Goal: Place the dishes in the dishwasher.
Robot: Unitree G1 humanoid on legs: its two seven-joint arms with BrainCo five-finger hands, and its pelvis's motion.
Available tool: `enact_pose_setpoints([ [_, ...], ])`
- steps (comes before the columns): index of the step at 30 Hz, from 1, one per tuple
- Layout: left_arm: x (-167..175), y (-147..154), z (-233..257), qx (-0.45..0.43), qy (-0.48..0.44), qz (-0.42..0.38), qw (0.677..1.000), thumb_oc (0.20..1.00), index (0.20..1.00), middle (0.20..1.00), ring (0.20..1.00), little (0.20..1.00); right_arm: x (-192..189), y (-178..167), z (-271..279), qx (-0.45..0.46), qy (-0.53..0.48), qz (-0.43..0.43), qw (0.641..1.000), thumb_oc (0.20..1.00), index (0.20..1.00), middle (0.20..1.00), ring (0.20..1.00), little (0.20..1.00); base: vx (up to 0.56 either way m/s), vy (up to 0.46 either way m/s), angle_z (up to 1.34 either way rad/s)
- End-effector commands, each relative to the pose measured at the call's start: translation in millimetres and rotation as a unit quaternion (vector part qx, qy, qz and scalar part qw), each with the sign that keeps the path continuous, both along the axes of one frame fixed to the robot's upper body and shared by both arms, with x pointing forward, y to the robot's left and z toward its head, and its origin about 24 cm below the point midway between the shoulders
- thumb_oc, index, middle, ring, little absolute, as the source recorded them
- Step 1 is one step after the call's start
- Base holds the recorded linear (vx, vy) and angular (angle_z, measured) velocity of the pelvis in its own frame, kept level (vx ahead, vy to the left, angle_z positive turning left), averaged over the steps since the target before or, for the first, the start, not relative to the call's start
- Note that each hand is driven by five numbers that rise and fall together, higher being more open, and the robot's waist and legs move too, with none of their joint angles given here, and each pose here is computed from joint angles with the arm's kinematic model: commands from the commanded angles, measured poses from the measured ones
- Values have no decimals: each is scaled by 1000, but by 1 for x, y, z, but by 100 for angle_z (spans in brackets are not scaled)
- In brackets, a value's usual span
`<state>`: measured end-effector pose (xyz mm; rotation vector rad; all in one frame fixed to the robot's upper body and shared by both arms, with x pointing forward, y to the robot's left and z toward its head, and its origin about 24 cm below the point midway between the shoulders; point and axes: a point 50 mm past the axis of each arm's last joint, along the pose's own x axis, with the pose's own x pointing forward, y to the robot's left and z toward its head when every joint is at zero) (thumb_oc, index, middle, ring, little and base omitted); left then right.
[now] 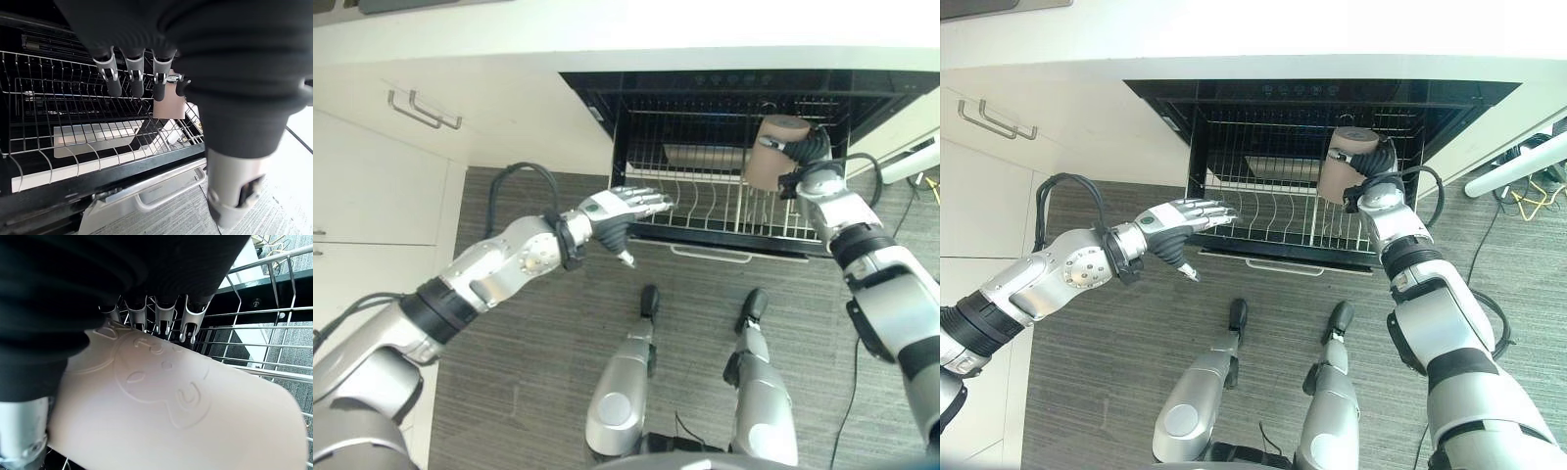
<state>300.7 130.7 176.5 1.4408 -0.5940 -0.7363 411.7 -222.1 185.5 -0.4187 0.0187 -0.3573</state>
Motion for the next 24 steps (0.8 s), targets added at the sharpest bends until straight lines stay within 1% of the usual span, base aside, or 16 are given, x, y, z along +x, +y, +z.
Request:
enact_pose_setpoints([
  [1, -2, -1, 12, -7, -29, -13, 999, 1000, 1000, 1000, 1000, 1000, 1, -4, 24, -12, -50, -19, 998, 200, 200, 200, 200, 200, 0, 0, 0],
  [21, -2, -1, 12, -12, -37, -9, 999, 1000, 1000, 1000, 1000, 1000, 0, -5, 22, -4, -53, -23, 998, 200, 200, 200, 200, 200, 2, 1, 1],
  [22, -2, -1, 12, -11, -36, -10, 999, 1000, 1000, 1000, 1000, 1000, 0, -6, 22, -4, -53, -25, 998, 322, 322, 322, 322, 322, 0, 0, 0],
  [23, -2, -1, 12, -10, -36, -11, 999, 1000, 1000, 1000, 1000, 1000, 0, -6, 23, -6, -57, -29, 998, 1000, 1000, 1000, 1000, 1000, 0, 0, 0],
  [24, -2, -1, 12, -11, -36, -10, 999, 1000, 1000, 1000, 1000, 1000, 0, -6, 23, -7, -57, -28, 998, 1000, 1000, 1000, 1000, 1000, 0, 0, 0],
])
